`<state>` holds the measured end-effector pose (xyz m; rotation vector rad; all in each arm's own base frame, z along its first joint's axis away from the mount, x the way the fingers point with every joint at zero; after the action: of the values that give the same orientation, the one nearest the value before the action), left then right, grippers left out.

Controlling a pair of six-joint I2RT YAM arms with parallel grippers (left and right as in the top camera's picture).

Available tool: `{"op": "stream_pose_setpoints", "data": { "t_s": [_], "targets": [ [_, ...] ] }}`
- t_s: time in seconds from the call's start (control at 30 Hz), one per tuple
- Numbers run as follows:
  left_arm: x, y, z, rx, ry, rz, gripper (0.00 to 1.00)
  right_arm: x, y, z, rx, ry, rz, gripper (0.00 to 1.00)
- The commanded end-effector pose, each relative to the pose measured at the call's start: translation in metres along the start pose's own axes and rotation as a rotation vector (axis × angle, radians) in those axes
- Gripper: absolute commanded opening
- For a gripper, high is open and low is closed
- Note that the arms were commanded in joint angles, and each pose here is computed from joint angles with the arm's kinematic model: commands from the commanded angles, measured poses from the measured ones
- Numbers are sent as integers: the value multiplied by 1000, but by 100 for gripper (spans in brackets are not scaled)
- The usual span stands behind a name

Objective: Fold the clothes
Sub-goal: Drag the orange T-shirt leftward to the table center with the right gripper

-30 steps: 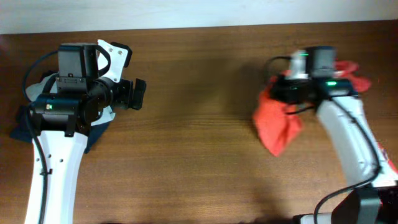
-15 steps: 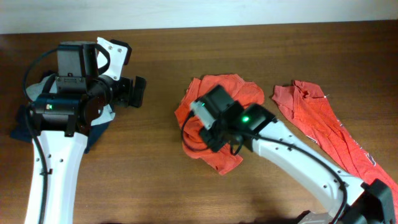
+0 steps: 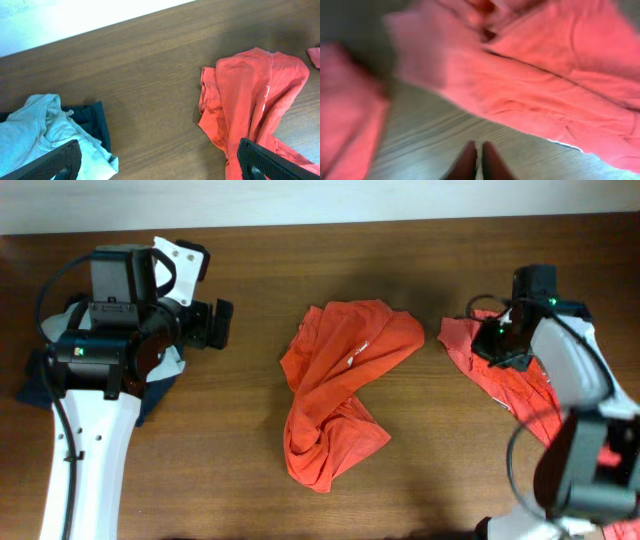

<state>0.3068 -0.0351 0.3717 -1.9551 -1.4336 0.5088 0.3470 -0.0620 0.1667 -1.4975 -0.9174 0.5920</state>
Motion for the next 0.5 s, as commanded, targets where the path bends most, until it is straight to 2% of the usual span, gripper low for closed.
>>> {"op": "stream_pose_setpoints", "data": {
  "t_s": [0.0, 0.1, 0.27, 0.4, 0.47],
  "targets": [
    [0, -3, -6, -29, -5, -8, 99, -11, 42, -6, 99, 105, 23, 4],
    [0, -3, -7, -31, -5, -9, 99, -22, 73, -16, 103, 164, 36, 4],
    [0, -3, -7, -31, -5, -8, 99, -73, 109, -45, -10, 322, 144, 4],
    [0, -3, -7, -31, -5, -8, 99, -154, 100, -76, -141, 503, 115, 4],
    [0, -3, -7, -29, -6, -8, 99, -174, 94, -86, -178, 496, 49, 4]
  ]
}}
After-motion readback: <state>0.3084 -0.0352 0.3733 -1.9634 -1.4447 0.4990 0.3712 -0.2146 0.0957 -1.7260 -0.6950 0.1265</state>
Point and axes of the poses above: each gripper's point midway between its finger pads, its own y axis out along the fingers, its own x axis along the line the jaws close on, z = x × y, the point moved 10 cm from there along -y, back along the fingers, and after that the axes turned 2 degrees about y, right-handed, at the moved point
